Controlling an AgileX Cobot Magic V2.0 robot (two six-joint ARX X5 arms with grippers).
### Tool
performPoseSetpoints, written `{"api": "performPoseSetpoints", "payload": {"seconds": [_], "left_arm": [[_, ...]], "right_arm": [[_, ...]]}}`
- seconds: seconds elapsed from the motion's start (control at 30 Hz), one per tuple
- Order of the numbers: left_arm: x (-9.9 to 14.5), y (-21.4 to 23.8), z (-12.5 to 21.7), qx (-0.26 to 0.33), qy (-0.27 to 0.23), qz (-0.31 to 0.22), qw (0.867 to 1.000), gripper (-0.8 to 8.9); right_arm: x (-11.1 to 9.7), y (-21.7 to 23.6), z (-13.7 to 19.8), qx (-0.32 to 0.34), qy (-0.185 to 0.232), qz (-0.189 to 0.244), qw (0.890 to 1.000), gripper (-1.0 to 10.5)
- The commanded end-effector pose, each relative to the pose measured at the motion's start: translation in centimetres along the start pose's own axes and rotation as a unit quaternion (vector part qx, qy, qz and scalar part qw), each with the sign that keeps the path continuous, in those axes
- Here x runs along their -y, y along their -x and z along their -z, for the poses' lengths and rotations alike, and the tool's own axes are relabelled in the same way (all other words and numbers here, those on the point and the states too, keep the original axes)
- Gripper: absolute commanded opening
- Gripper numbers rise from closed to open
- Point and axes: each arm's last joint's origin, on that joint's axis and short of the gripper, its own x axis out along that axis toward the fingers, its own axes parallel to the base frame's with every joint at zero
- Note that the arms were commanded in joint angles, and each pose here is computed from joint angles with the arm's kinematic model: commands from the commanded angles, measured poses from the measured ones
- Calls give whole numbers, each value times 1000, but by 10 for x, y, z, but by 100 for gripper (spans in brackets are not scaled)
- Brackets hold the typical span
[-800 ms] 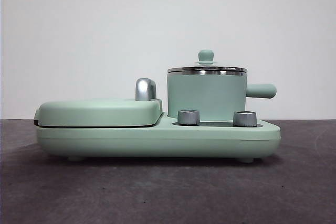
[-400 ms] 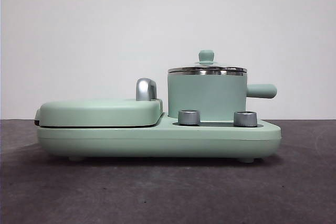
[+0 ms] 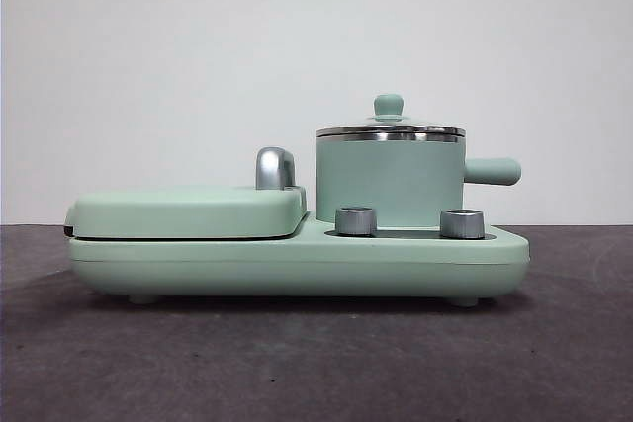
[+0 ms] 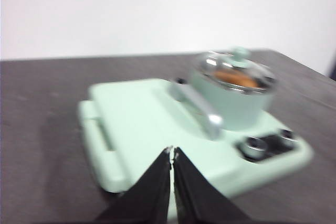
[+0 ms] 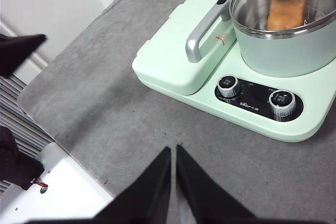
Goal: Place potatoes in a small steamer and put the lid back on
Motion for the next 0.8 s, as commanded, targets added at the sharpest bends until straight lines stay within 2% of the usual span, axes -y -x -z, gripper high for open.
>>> {"api": "performPoseSetpoints", "payload": {"seconds": [0.03,0.2,0.37,0.67,0.8], "left_arm": [[-9,-6,27,25,-8,-23,999,8],[-23,-13,68,19,13,-84,996,8],[-30,-15,87,5,20,-155,988,8],[-35,-14,101,-17,10,-238,971,8],[-35,-14,100,-15,4,-241,970,7]], "right_arm": [[-2,1,-3,9,7,-7,1000,13],[-2,1,-3,9,7,-7,1000,13],[-2,1,-3,9,7,-7,1000,13],[-2,1,-3,10,7,-7,1000,13],[-2,1,-3,10,7,-7,1000,13]]}}
